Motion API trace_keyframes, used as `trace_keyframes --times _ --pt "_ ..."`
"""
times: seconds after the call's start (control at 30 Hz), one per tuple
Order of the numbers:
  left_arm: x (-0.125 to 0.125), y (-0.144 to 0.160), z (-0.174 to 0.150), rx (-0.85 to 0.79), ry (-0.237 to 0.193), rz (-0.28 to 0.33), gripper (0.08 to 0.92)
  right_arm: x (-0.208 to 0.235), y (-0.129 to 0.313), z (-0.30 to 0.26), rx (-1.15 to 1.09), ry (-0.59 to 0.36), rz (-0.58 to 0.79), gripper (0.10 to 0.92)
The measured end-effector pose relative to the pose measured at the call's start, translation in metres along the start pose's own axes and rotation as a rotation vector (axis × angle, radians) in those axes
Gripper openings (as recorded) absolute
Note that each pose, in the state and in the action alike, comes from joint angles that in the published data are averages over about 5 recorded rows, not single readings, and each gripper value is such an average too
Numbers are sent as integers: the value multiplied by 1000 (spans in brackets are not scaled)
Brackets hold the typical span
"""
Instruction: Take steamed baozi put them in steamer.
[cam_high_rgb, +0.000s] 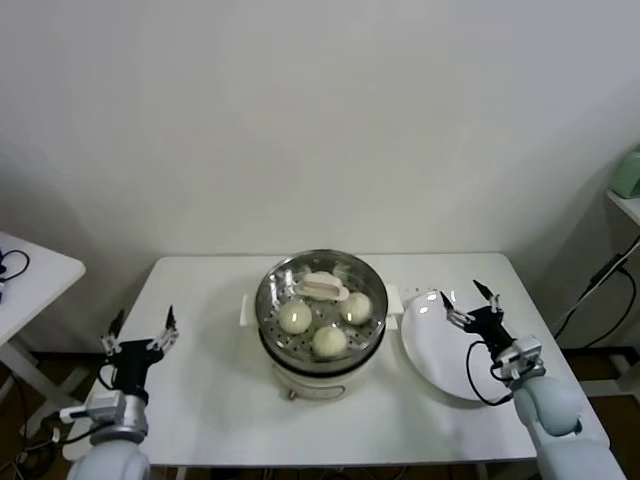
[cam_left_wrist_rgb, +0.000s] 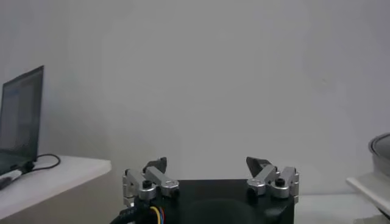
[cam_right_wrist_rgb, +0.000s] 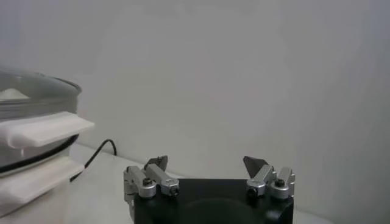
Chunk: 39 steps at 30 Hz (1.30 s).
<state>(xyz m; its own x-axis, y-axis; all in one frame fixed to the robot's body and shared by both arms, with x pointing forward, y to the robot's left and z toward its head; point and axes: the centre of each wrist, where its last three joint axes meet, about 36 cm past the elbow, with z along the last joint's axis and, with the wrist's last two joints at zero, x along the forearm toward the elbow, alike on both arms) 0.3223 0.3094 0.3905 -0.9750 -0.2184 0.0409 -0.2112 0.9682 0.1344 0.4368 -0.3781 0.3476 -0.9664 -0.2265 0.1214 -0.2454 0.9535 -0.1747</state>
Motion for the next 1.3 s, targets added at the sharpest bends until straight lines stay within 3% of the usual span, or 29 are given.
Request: trace_keyframes --times 0.6,1.3 --pt "3 4 14 13 13 -16 823 12 9 -2 -3 25 5 823" --pt "11 13 25 25 17 9 823 31 10 6 -84 -42 2 823"
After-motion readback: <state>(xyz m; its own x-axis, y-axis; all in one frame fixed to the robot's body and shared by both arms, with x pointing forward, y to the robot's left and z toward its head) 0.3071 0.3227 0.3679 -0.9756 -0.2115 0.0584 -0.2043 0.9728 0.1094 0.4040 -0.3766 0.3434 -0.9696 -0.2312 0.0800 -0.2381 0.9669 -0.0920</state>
